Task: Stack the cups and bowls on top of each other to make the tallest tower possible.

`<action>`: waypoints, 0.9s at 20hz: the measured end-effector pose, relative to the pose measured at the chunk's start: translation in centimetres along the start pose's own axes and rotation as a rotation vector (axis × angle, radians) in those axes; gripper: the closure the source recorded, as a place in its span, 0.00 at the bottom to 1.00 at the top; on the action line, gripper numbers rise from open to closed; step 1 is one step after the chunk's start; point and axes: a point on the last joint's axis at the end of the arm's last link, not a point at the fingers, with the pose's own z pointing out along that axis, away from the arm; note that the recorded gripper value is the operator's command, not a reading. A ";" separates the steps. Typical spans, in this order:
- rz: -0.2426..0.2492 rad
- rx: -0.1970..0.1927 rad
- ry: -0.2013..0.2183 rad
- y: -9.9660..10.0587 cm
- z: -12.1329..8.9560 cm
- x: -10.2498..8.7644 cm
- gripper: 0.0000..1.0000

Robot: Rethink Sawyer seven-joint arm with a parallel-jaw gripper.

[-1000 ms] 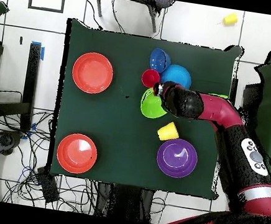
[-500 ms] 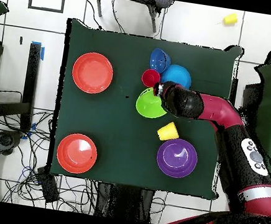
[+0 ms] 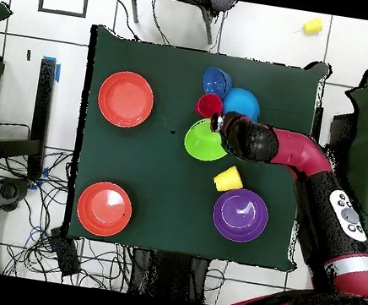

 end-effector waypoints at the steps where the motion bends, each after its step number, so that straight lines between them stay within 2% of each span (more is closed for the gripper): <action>1: 0.002 0.002 -0.001 -0.2 0.0 0.1 0.00; 6: -0.001 0.020 -0.011 -1.0 0.0 0.5 0.00; 10: -0.009 0.031 -0.026 -0.8 0.2 0.3 0.00; 18: -0.024 0.052 -0.024 -0.6 0.2 0.4 0.00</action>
